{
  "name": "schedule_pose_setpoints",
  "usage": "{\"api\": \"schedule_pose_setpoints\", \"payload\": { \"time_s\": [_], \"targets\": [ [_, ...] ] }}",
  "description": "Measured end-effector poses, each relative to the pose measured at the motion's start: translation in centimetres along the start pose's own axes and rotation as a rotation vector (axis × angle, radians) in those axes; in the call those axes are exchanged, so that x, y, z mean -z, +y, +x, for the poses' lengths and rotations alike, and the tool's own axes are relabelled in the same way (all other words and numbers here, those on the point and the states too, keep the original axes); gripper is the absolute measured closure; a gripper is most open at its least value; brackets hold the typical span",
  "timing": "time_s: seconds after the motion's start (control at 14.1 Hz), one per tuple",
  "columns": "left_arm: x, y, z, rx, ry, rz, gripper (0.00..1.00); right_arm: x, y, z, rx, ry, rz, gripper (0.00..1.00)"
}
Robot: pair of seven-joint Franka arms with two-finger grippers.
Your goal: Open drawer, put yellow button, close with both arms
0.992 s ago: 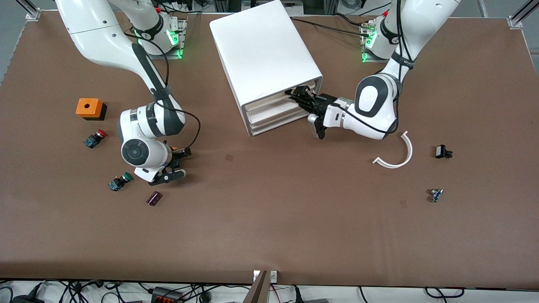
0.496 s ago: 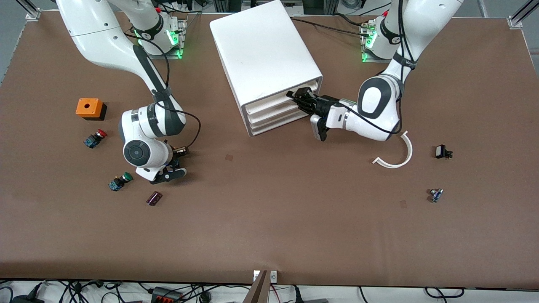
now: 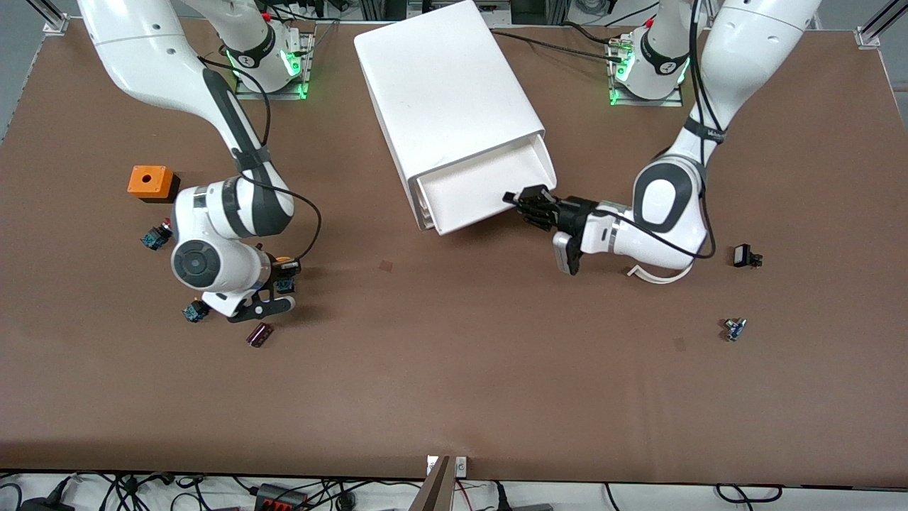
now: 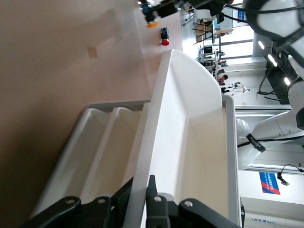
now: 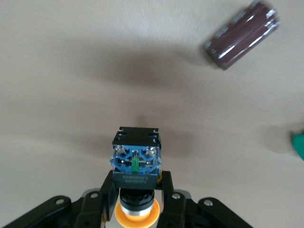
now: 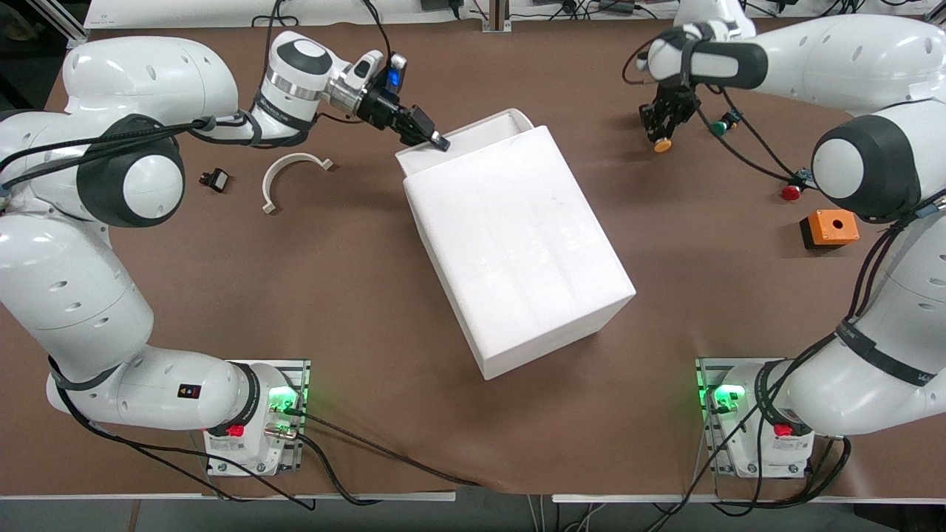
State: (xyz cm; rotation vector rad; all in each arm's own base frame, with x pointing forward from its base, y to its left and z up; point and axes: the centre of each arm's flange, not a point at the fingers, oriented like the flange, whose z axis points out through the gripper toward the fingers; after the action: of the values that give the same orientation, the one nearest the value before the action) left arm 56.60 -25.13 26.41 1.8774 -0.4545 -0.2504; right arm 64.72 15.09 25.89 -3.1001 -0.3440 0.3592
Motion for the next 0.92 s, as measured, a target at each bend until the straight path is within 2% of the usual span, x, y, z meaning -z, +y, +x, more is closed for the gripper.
{"api": "schedule_pose_setpoints", "payload": {
  "time_s": [0.28,0.42,0.71,0.85,0.92],
  "targets": [
    [3.2,-0.4,2.5,-0.005,0.016,0.047,0.88,9.0,-1.2,0.6,-0.081,0.029,0.061,0.59],
    [3.5,-0.8,2.8,-0.003,0.018,0.057,0.84,11.5,-2.6,0.7,-0.176,0.041,0.127,0.59],
    [4.6,-1.5,2.8,0.017,0.034,0.072,0.45,15.8,-8.3,0.2,-0.388,0.022,0.239,0.59],
    [5.4,-0.4,2.9,0.081,0.013,0.068,0.25,18.0,-12.5,-0.6,-0.509,0.009,0.278,0.59],
    [6.0,0.7,3.1,0.117,-0.009,0.103,0.16,19.0,-14.7,-1.0,-0.566,0.011,0.284,0.59]
  ]
}}
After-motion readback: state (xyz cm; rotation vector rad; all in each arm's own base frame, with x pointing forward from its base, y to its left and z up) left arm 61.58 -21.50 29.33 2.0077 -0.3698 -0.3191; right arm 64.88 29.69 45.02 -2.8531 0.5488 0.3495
